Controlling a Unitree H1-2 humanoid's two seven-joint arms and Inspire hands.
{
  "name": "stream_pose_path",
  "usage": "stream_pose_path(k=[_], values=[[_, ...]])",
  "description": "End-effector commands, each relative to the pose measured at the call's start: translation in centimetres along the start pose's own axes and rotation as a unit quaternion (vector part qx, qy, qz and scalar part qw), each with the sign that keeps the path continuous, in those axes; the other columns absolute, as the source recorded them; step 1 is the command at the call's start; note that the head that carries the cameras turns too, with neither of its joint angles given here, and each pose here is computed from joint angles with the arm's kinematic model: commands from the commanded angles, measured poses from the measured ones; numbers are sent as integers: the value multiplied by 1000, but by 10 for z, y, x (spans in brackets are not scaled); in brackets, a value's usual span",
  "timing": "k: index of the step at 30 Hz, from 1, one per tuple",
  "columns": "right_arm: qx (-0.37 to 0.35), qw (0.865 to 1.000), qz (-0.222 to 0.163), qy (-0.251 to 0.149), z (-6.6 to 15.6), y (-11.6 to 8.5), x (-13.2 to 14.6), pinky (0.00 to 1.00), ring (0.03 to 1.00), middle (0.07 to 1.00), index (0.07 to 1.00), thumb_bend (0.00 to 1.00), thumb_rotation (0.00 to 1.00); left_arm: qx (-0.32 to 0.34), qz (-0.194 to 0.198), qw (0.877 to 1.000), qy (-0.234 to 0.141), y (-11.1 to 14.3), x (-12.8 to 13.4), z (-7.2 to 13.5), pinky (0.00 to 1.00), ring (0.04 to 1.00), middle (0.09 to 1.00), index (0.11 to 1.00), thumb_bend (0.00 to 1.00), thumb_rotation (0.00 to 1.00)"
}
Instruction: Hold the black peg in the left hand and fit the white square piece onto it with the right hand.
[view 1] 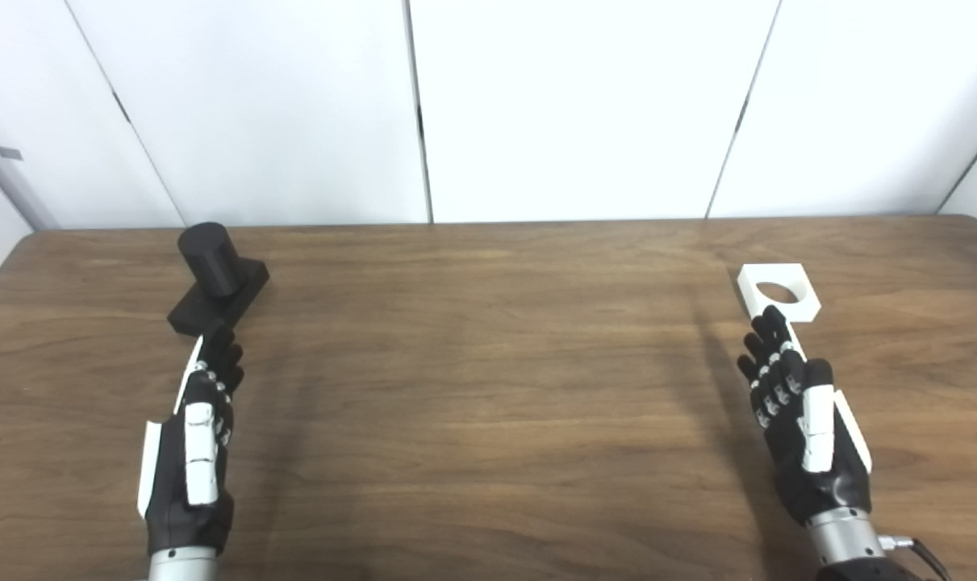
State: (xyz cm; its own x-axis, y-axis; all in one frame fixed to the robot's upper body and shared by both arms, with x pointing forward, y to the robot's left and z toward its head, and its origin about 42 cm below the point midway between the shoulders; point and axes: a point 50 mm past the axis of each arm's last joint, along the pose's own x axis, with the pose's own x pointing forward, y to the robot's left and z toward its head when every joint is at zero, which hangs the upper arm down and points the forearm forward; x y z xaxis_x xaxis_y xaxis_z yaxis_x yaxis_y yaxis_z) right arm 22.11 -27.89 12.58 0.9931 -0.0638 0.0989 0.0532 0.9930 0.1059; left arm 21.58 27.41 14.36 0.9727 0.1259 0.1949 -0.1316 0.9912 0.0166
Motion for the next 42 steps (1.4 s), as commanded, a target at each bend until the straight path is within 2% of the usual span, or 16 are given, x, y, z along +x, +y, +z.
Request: stream_pose_path(k=[1, 9, 12, 16, 19, 23, 25, 27, 31, 34, 38, 40, 42], values=[[4, 1000, -8, 17, -4, -4, -34, 1000, 1000, 1000, 1000, 694, 1000, 5, 4, 1000, 11, 0, -21, 1, 971, 956, 962, 961, 582, 1000], [5, 1000, -2, 24, 1, -4, -27, 1000, 1000, 1000, 1000, 703, 1000, 1, 6, 1000, 13, 0, -16, 3, 995, 969, 977, 972, 602, 1000], [1, 1000, -1, 24, 3, -3, -26, 1000, 1000, 1000, 1000, 700, 1000, 9, 5, 1000, 17, -1, -14, 5, 951, 959, 972, 969, 606, 1000], [0, 1000, 1, 26, 4, -3, -25, 1000, 1000, 1000, 1000, 693, 1000, 11, 6, 1000, 18, -1, -14, 5, 945, 959, 970, 971, 592, 1000], [3, 1000, 0, 27, 3, -3, -25, 1000, 1000, 1000, 1000, 691, 1000, 10, 2, 1000, 23, -2, -15, 5, 980, 972, 979, 977, 599, 975], [3, 1000, -2, 27, 3, -3, -25, 1000, 1000, 996, 999, 681, 1000, 15, -3, 1000, 19, -3, -15, 5, 999, 979, 981, 982, 525, 972], [4, 1000, -2, 28, 3, -4, -25, 1000, 1000, 996, 1000, 676, 1000, 19, 0, 1000, 19, -4, -15, 5, 997, 972, 970, 974, 510, 935], [2, 1000, -2, 28, 3, -5, -25, 1000, 1000, 996, 1000, 678, 1000, 23, 6, 999, 24, -5, -15, 4, 984, 962, 957, 960, 544, 827], [2, 1000, -3, 27, 1, -6, -24, 1000, 1000, 996, 1000, 671, 1000, 31, 20, 999, 22, -7, -13, 2, 963, 931, 917, 912, 616, 508], [0, 1000, -2, 29, 0, -9, -23, 1000, 1000, 997, 1000, 670, 1000, 31, 22, 999, 16, -9, -13, 7, 875, 911, 904, 895, 667, 398], [-6, 999, -2, 35, 0, -16, -24, 1000, 1000, 991, 996, 689, 1000, 33, 17, 999, 4, -17, -14, 17, 860, 903, 904, 888, 792, 382], [-9, 999, 2, 36, 1, -19, -23, 1000, 1000, 994, 999, 688, 1000, 37, 13, 999, -3, -22, -13, 19, 843, 890, 893, 878, 806, 382], [-13, 999, 5, 37, 1, -23, -23, 1000, 1000, 997, 1000, 684, 1000, 31, 10, 999, -1, -26, -14, 17, 867, 906, 900, 874, 804, 368]])
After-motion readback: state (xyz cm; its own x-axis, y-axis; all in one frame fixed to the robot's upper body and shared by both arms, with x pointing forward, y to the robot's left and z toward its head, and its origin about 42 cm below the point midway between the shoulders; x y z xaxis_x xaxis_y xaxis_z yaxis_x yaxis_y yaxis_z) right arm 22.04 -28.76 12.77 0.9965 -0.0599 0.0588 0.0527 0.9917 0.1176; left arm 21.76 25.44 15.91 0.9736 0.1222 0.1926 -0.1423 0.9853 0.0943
